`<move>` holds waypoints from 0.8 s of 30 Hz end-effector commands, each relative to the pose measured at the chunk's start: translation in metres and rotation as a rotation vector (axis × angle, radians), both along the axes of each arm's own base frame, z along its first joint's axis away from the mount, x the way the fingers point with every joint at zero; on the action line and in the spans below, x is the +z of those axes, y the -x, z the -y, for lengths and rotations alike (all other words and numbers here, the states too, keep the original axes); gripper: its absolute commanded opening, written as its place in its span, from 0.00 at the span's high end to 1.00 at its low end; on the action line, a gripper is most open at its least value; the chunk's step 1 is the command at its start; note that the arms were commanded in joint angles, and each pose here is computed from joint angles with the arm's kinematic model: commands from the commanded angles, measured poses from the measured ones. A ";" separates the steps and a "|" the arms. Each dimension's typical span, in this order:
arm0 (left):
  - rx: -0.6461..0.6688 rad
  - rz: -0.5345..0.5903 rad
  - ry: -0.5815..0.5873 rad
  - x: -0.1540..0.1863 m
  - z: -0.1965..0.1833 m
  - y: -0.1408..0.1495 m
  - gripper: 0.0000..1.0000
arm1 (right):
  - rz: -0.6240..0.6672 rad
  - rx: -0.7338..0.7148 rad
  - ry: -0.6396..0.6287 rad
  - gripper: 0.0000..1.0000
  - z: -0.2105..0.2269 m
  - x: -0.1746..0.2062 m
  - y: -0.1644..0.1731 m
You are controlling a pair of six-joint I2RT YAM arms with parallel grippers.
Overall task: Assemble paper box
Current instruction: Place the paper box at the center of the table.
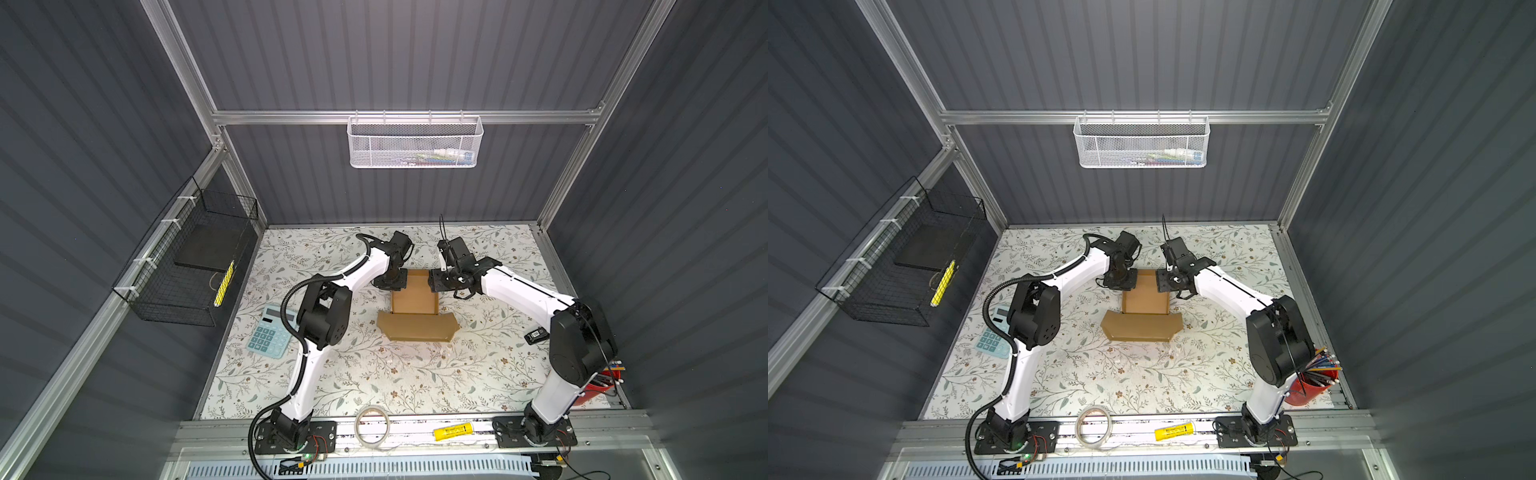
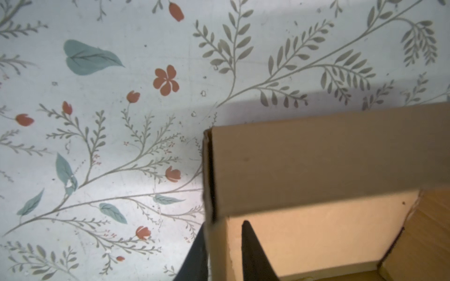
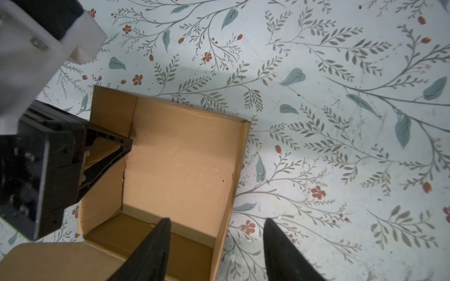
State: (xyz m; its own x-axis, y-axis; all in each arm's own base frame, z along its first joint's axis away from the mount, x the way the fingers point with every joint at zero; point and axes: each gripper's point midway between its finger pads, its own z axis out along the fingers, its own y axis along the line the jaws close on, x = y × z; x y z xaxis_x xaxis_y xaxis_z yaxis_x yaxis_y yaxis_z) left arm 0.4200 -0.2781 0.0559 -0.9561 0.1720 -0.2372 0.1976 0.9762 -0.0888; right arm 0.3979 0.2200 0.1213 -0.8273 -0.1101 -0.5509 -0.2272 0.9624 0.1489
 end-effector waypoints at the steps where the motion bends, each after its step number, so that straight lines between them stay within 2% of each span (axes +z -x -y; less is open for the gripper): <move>1: -0.016 0.008 -0.013 0.007 0.002 -0.003 0.70 | 0.010 0.003 -0.027 0.38 -0.003 0.002 -0.010; 6: -0.021 0.017 -0.022 0.012 0.001 -0.006 0.62 | 0.005 0.002 -0.046 0.38 -0.003 -0.001 -0.013; 13: -0.022 0.039 -0.019 0.021 0.002 -0.010 0.57 | -0.005 -0.003 -0.056 0.37 0.000 -0.004 -0.014; 24: -0.018 0.141 0.005 0.069 0.000 -0.028 0.55 | -0.011 -0.011 -0.074 0.37 0.007 -0.001 -0.010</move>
State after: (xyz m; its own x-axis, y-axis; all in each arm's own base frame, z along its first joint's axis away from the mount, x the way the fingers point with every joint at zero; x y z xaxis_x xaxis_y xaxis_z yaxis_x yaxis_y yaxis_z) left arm 0.4440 -0.2850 0.1047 -0.9232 0.1736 -0.3430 0.2142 0.9732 -0.0839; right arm 0.4090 0.2144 0.1160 -0.8374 -0.0716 -0.5419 -0.2159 0.9541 0.2076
